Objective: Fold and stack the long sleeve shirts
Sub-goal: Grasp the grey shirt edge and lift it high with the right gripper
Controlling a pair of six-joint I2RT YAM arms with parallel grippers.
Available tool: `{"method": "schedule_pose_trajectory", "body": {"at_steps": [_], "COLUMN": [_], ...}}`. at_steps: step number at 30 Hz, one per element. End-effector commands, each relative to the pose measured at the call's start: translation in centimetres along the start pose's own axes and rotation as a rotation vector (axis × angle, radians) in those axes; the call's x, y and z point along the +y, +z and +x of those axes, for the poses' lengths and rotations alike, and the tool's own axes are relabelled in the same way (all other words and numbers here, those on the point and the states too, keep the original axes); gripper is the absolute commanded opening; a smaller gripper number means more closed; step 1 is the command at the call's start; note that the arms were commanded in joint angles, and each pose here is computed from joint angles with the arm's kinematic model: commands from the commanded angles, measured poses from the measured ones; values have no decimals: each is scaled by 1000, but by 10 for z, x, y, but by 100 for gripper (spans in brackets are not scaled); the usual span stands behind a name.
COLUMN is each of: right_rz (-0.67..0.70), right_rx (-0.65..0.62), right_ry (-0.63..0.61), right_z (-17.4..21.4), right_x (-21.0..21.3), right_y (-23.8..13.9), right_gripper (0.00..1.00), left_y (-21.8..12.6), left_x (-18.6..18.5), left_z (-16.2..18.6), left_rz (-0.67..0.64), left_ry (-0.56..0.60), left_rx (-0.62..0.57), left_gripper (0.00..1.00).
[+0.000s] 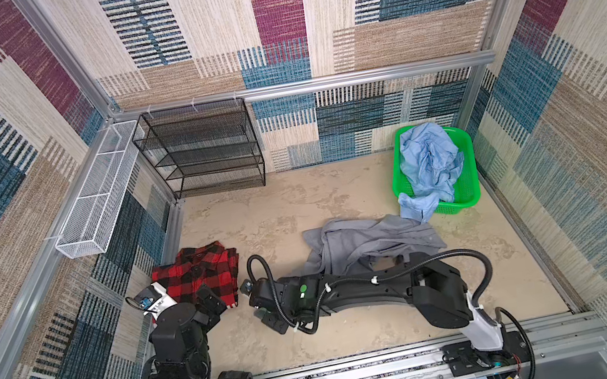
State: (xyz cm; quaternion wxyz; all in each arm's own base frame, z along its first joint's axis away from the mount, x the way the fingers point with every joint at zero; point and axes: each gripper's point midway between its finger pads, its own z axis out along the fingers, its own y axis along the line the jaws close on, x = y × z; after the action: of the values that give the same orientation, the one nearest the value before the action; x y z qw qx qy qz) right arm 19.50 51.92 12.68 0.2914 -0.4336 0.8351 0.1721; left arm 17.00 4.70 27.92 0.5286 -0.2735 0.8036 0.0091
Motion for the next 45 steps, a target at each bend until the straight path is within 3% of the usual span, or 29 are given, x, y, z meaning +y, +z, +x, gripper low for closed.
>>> {"method": "schedule_pose_trajectory", "body": {"at_steps": [1, 6, 11, 16, 21, 25, 30, 34, 37, 40, 45], "right_rz": [-24, -45, 103, 190, 267, 354, 324, 315, 316, 302, 280], "right_rx": [-214, -487, -674, -951, -1173, -1233, -1262, -1255, -1254, -1254, -1264], "right_ry": [54, 100, 157, 247, 349, 432, 449, 443, 442, 433, 419], "right_z": [-76, -160, -199, -209, -181, -154, -143, -140, -137, -135, -130], "right_x": [-19, -50, -93, -129, -159, -180, -180, -180, -180, -178, -176], "right_y": [-81, -218, -332, -462, -562, -596, -612, -616, -618, -621, -630], "right_gripper": [0, 0, 0, 0, 0, 0, 0, 0, 0, 0, 0], "left_y": [-1, -4, -16, -28, -25, -21, -22, -29, -37, -30, -2], "left_x": [-10, -44, -84, -126, -141, -153, -179, -202, -220, -222, -204], "left_z": [-1, 5, 13, 30, 42, 55, 82, 112, 149, 169, 169], "left_rz": [54, 245, 479, 727, 795, 838, 946, 1011, 1036, 929, 803], "left_ry": [16, 66, 100, 115, 115, 100, 72, 178, 333, 475, 423], "left_rx": [5, 44, 92, 178, 243, 309, 399, 422, 430, 340, 201], "left_gripper": [95, 89, 83, 89, 89, 89, 90, 91, 93, 93, 93]}}
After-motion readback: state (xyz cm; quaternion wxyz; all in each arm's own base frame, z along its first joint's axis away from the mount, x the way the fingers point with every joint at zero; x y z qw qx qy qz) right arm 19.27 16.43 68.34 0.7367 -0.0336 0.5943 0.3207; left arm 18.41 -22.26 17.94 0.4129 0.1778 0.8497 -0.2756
